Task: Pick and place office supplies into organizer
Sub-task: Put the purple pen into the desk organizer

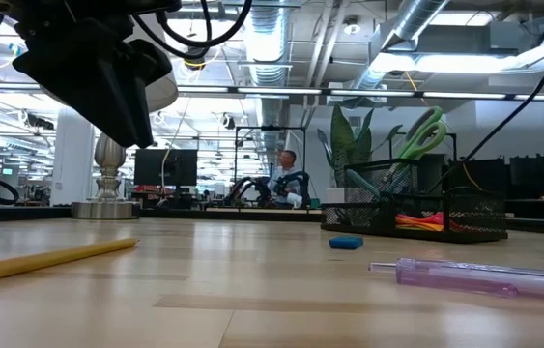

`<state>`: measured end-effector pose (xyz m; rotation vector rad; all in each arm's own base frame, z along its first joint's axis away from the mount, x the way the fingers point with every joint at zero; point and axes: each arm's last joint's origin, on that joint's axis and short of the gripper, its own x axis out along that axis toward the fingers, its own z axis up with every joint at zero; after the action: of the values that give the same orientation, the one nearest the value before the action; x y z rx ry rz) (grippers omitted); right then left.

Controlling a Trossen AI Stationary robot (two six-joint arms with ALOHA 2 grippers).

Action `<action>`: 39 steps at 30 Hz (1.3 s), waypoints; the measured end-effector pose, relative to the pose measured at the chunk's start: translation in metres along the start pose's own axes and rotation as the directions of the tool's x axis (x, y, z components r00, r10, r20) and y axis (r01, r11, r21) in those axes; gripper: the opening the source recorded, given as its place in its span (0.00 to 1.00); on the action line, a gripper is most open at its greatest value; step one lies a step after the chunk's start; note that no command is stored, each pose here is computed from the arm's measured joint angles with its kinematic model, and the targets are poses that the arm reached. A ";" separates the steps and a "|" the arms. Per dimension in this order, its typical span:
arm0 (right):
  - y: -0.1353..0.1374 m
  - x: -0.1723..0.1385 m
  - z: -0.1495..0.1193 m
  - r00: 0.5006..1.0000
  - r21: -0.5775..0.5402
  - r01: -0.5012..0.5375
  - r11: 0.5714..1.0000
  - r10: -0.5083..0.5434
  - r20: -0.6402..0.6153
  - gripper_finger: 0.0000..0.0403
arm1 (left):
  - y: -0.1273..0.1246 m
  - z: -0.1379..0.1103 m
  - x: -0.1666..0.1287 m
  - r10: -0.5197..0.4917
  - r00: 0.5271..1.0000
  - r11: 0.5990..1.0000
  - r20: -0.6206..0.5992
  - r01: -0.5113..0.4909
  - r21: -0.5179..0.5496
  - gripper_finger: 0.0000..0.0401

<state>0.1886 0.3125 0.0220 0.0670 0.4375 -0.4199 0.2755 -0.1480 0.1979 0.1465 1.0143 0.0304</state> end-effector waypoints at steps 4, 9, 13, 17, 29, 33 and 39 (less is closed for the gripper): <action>-0.001 0.002 0.004 1.000 0.014 0.009 1.000 -0.009 0.002 0.12 | 0.000 0.001 0.000 -0.002 1.000 1.000 0.006 0.002 0.000 0.27; -0.001 0.002 0.005 1.000 0.022 0.009 1.000 -0.009 -0.003 0.10 | 0.000 0.001 0.000 -0.001 1.000 1.000 0.007 0.001 0.005 0.27; -0.001 0.002 0.005 1.000 0.033 0.011 0.999 -0.011 -0.004 0.07 | 0.000 0.001 0.000 -0.001 1.000 1.000 0.007 0.001 0.005 0.27; 0.000 0.002 0.007 1.000 0.065 0.016 0.998 -0.015 -0.009 0.07 | 0.000 0.001 0.000 0.000 1.000 1.000 0.008 0.000 0.005 0.27; -0.033 0.000 0.128 0.928 -0.025 0.185 0.982 -0.183 -0.325 0.07 | -0.001 0.007 0.000 0.005 0.997 0.993 0.076 -0.014 0.119 0.27; -0.060 -0.001 0.187 0.907 -0.049 0.205 0.978 -0.209 -0.367 0.08 | -0.001 0.009 0.000 0.000 0.996 0.983 0.086 -0.016 0.185 0.27; -0.124 -0.008 0.280 0.826 0.048 0.282 0.958 -0.217 -0.520 0.09 | -0.001 0.008 0.000 0.001 0.996 0.970 0.084 -0.021 0.241 0.27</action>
<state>0.2428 0.1596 0.2820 0.2476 0.9545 -0.6940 0.2825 -0.1497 0.2020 0.3737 0.9316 -0.0896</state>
